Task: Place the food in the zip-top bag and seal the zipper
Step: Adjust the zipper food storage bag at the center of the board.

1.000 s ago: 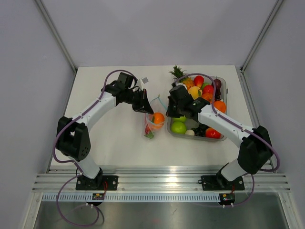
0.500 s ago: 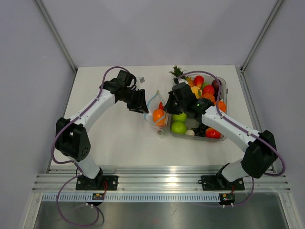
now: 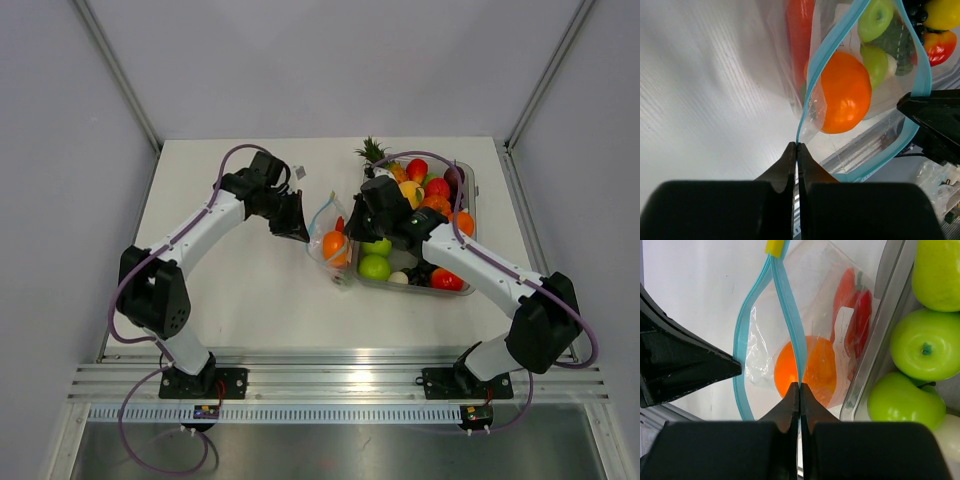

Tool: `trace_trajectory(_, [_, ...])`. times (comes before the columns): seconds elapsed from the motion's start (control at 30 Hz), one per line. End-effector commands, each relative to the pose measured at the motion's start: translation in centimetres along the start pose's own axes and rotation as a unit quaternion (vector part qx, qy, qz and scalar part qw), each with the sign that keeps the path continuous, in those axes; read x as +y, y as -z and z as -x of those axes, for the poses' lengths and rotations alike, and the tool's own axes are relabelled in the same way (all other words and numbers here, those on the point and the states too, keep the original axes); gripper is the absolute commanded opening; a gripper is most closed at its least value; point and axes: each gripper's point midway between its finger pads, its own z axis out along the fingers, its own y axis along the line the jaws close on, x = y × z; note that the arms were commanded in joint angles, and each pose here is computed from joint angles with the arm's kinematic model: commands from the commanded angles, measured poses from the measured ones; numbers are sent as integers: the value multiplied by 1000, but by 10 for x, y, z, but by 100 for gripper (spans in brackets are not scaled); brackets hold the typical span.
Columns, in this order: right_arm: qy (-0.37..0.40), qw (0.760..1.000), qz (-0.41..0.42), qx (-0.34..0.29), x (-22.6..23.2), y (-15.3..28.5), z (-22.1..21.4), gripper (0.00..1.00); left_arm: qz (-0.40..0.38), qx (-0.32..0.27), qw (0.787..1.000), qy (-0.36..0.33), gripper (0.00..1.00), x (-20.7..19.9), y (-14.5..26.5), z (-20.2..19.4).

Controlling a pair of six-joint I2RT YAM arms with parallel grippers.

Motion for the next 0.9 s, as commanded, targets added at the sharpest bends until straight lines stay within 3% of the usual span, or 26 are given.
trace_trajectory(0.0, [-2, 1000, 14, -6, 9, -2, 4, 0, -32, -25, 999, -6, 0, -20, 8, 13])
trace_trajectory(0.27, [15, 999, 36, -28, 26, 31, 19, 0, 144, -89, 985, -34, 0, 8, 64, 41])
trace_trajectory(0.43, [15, 1000, 22, -14, 15, 24, 6, 0, 248, -50, 967, -27, 0, 60, 40, 13])
trace_trajectory(0.53, [18, 998, -30, 50, -18, -21, -38, 0, 282, -7, 959, -27, 0, 82, 16, -12])
trace_trajectory(0.63, [34, 994, -39, 93, -12, -26, -56, 0, 259, -7, 965, -48, 0, 57, 16, -10])
trace_trajectory(0.73, [61, 998, -2, 19, 35, 6, -10, 0, 178, -72, 978, -78, 0, -10, 60, 20])
trace_trajectory(0.87, [66, 997, 19, -31, 58, 39, 20, 0, 114, -145, 977, -107, 0, -62, 116, 45])
